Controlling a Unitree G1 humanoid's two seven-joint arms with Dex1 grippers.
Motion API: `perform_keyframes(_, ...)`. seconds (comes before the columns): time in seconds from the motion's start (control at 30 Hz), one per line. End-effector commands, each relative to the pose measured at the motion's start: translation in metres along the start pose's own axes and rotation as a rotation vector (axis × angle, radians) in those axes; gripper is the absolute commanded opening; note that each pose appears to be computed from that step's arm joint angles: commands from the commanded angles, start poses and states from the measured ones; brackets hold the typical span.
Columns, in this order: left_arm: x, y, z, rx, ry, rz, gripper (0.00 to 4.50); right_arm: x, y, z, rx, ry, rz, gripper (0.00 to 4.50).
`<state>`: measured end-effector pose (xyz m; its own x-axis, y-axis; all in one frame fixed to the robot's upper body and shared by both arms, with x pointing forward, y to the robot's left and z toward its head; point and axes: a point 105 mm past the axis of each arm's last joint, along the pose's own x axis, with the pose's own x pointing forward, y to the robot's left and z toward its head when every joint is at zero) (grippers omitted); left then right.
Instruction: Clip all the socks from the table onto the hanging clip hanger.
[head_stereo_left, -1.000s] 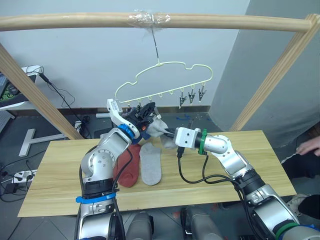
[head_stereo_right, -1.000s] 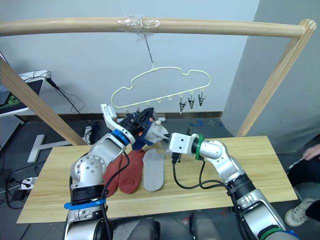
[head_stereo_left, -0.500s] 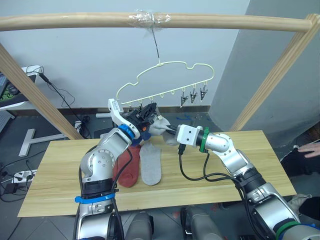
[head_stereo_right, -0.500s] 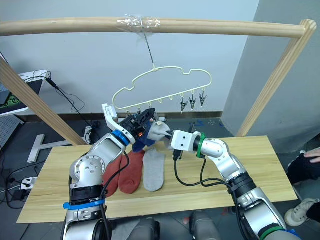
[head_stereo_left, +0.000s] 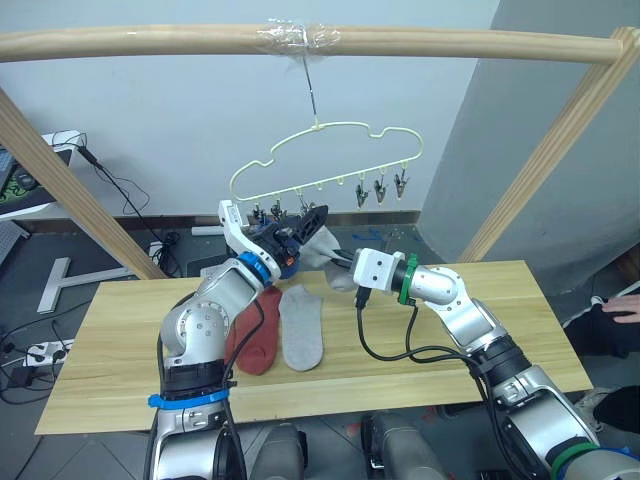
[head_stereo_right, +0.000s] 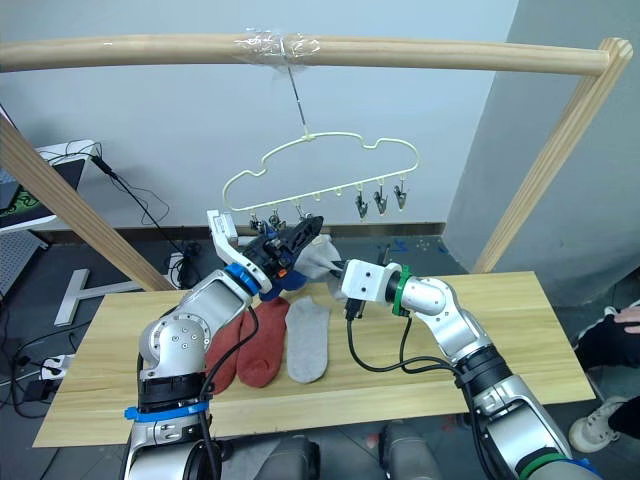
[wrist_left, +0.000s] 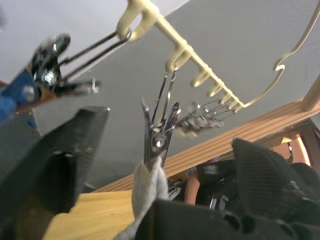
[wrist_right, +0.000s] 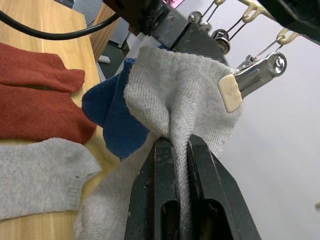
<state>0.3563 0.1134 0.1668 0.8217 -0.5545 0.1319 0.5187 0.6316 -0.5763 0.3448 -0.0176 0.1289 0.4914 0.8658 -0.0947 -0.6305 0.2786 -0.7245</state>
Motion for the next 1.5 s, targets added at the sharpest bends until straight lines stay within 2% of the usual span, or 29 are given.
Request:
perform_keyframes(0.03, -0.008, -0.011, 0.006, 0.057, -0.01, -0.032, 4.47, -0.001, -0.012, 0.008, 0.037, -0.038, -0.051, 0.0)
perform_keyframes(0.1, -0.015, -0.011, 0.006, 0.083, -0.009, -0.015, 4.47, -0.001, -0.012, 0.008, 0.077, -0.044, -0.06, 0.0)
perform_keyframes(0.3, -0.034, -0.019, 0.01, 0.162, -0.005, -0.03, 4.5, -0.002, -0.002, 0.001, 0.195, -0.029, -0.025, 1.88)
perform_keyframes(0.5, -0.044, -0.02, 0.013, 0.231, 0.005, -0.034, 4.5, -0.008, -0.003, -0.004, 0.305, -0.013, -0.059, 4.09)
perform_keyframes(0.53, -0.045, -0.017, 0.017, 0.239, -0.011, -0.023, 4.5, -0.011, -0.004, -0.007, 0.361, -0.005, -0.083, 4.39)
perform_keyframes(0.57, -0.046, -0.015, 0.019, 0.244, -0.022, -0.014, 4.5, -0.013, -0.005, -0.009, 0.401, 0.0, -0.099, 4.48)
perform_keyframes(0.77, -0.052, -0.009, 0.013, 0.361, 0.031, -0.002, 4.5, -0.032, -0.013, -0.016, 0.61, 0.07, -0.309, 4.48)
perform_keyframes(0.9, -0.053, -0.009, 0.014, 0.377, 0.022, -0.005, 4.5, -0.038, -0.015, -0.01, 0.681, 0.075, -0.369, 4.48)
perform_keyframes(1.0, -0.051, -0.007, 0.007, 0.573, 0.069, -0.025, 4.5, -0.049, -0.022, -0.011, 0.711, 0.083, -0.482, 4.48)
perform_keyframes(1.13, -0.045, -0.014, 0.007, 0.616, 0.046, -0.076, 4.5, -0.059, -0.039, -0.007, 0.691, 0.08, -0.591, 3.58)
perform_keyframes(1.4, -0.04, -0.021, 0.005, 0.67, 0.033, -0.133, 4.5, -0.056, -0.053, 0.002, 0.687, 0.041, -0.628, 3.58)
perform_keyframes(1.5, -0.039, -0.021, 0.009, 0.686, 0.016, -0.132, 4.5, -0.05, -0.06, 0.007, 0.701, 0.013, -0.645, 3.03)
